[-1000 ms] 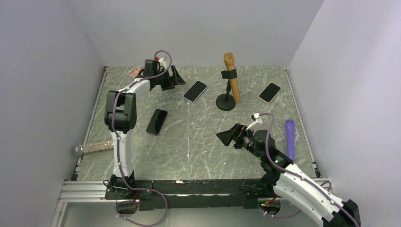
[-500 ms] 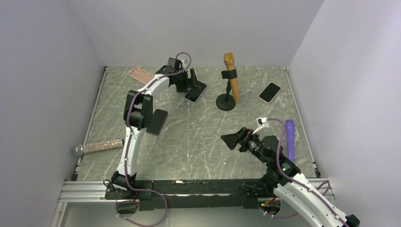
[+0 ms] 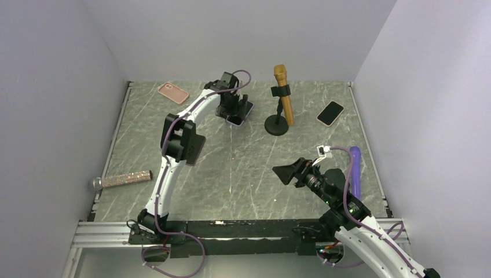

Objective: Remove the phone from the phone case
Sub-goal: Pick up the phone at the center of the board.

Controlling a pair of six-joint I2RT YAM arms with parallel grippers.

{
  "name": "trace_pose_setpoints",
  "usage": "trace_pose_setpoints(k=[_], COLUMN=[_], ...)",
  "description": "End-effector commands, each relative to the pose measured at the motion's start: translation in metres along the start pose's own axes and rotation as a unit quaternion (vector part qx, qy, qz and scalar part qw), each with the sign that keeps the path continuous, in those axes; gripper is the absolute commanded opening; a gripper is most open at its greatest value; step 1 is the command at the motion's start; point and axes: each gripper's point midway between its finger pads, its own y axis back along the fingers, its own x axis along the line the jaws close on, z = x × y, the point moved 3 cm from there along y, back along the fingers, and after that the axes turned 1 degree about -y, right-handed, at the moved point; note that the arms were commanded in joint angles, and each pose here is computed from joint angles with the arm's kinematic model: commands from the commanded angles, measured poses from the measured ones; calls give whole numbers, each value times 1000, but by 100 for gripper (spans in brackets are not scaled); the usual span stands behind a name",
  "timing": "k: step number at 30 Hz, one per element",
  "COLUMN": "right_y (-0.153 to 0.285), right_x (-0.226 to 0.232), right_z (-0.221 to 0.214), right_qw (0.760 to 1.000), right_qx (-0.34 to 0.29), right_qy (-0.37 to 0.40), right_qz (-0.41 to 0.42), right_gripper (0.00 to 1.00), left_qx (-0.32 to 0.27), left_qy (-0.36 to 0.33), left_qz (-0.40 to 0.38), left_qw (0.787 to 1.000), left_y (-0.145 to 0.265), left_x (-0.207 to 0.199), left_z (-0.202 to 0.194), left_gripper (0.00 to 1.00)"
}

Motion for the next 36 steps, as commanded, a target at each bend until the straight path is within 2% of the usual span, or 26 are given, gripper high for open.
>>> trace_pose_setpoints(k=[1,8,14,20,24,32,33,35,36], right_y=[5,7,10,10,7,0,-1,0,0], right_x=[8,10,10,10,9,11,10,9,10], right_z=[12,16,23,23,21,17,16,15,16], right_qw=[1000,1000,999,999,999,1000,1000,1000,1000], right_qx=[-20,-28,-44,-45,-43,-28,-26,-27,-28], right_qy=[-3,-4,-4,-8,-11,-10,-11,-12,-13], right_qz=[5,5,-3,-5,-2,4,2,3,4], right_gripper=[96,96,96,96,95,95,95,95,95], left_qx=[21,40,49,56,77,12,-3,-27,-39], left_qy=[-52,-85,-90,-104,-99,-68,-64,-57,-54], left_qz=[20,23,47,63,54,-14,-13,-9,0], left_qw=[998,995,994,991,991,997,998,998,998], left_y=[2,-7,-11,-2,11,58,62,67,68], left_x=[-4,-9,-3,2,4,-21,-22,-24,-23], left_z=[-10,-18,-23,-26,-48,-44,-39,-29,-23], left_gripper=[95,88,70,58,61,68,75,96,99])
